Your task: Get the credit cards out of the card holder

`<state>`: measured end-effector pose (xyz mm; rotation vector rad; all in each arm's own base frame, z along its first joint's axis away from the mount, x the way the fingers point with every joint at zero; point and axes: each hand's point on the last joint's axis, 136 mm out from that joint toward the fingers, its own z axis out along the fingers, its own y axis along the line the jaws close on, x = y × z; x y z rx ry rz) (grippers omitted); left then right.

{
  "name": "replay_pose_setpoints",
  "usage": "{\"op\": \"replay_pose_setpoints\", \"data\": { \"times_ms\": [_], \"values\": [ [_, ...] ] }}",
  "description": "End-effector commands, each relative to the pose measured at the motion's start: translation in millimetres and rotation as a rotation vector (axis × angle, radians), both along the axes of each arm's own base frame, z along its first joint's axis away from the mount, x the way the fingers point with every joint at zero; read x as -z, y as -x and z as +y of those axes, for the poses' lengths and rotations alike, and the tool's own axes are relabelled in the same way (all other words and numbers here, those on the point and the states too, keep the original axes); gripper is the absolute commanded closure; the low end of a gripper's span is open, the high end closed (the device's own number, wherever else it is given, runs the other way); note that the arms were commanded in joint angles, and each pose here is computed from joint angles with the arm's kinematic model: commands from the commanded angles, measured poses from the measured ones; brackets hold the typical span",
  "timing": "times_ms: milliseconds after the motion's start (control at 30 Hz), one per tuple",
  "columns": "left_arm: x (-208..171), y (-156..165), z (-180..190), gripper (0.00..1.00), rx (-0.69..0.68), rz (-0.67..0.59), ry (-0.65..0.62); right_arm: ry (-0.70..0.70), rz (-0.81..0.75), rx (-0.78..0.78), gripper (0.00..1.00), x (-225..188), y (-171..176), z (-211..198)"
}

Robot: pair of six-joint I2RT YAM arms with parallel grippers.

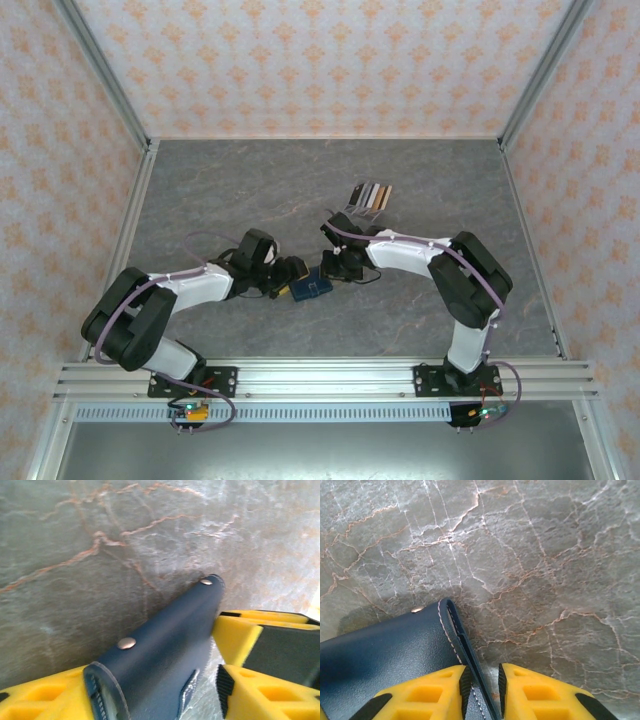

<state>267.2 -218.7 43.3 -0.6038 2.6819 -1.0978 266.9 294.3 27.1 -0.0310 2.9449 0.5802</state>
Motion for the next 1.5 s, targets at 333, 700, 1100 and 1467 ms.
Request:
{"op": "replay_pose_setpoints", "data": {
  "times_ms": [333,700,1100,1467],
  "values": [
    [-41.6,-3.2,5.9,0.82,0.026,-0.12,-0.028,-0.032,-0.031,0.026,0.72,-14.1,-0.3,0.8],
    [-88.1,14.5,116.9,0.88,0.109,-0.108,-0.792,0.098,-0.256,0.156,0.39,-61.7,-16.6,-50.7],
    [-126.7,-1.6,161.7,0.96,0.168,-0.077,-1.377,0.167,-0.334,0.218,0.26,-72.7,-16.0,-80.0],
    [-67.4,-27.2,48.4,0.7,0.297,-0.112,-0.966,0.187,-0.368,0.283,0.26,-81.5,-20.7,-94.2]
  ]
}}
